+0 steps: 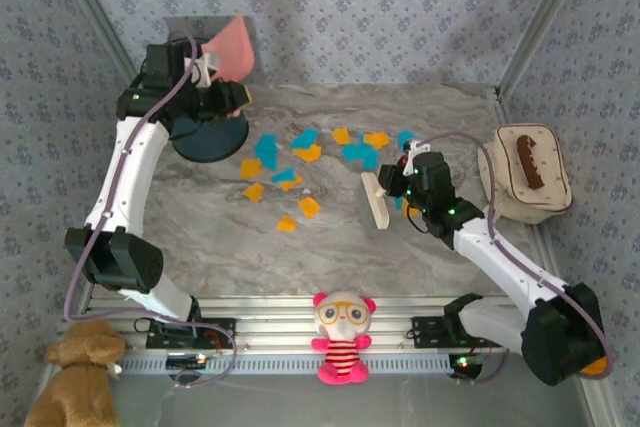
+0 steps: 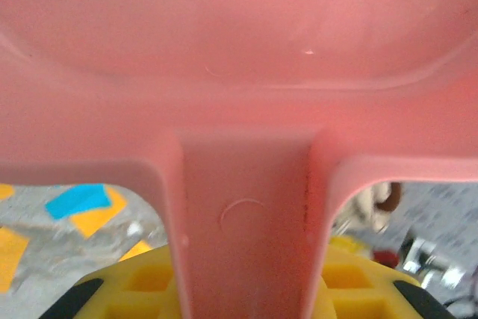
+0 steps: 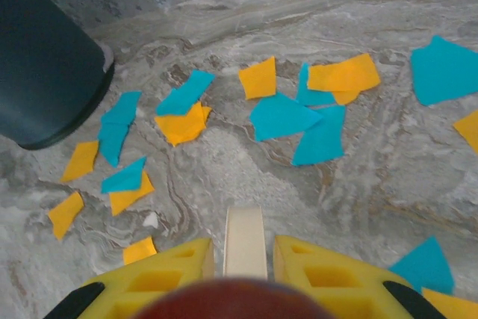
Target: Sweep away the paper scraps from the table
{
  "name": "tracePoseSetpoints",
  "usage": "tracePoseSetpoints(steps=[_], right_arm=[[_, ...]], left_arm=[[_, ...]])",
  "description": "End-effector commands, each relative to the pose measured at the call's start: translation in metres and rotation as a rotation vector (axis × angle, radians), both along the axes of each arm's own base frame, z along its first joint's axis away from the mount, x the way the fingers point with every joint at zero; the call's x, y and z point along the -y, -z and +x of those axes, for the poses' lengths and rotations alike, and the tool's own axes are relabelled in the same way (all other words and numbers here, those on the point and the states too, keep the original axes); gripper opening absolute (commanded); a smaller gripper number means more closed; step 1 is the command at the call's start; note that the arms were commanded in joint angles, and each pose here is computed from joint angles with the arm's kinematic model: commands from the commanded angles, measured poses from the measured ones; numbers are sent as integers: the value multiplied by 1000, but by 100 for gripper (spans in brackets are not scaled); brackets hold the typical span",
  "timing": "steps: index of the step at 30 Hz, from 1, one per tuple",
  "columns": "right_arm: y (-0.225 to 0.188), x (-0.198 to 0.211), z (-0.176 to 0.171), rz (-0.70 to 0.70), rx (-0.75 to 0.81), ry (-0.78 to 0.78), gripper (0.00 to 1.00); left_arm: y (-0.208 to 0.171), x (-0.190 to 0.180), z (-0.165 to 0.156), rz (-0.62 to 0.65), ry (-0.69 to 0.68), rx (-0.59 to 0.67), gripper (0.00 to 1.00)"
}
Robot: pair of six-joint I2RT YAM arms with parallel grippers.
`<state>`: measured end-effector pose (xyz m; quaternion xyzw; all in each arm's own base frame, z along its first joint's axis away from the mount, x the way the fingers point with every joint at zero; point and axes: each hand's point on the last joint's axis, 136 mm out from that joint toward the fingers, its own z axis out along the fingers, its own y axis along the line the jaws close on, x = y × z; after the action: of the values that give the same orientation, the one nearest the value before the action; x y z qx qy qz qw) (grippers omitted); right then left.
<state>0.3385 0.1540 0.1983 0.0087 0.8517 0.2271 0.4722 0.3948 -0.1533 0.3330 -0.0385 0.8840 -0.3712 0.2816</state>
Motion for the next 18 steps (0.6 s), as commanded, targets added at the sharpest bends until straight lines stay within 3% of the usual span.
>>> tracePoseSetpoints(steps=[1, 9, 18], right_arm=[[-40, -3, 26, 148, 101, 13, 0], [-45, 27, 79, 255, 153, 106, 0], [-36, 57, 144, 326, 188, 245, 0]], left_arm=[[27, -4, -43, 209, 137, 11, 0], [76, -2, -81, 341, 230, -25, 0], [104, 1, -102, 449, 288, -30, 0]])
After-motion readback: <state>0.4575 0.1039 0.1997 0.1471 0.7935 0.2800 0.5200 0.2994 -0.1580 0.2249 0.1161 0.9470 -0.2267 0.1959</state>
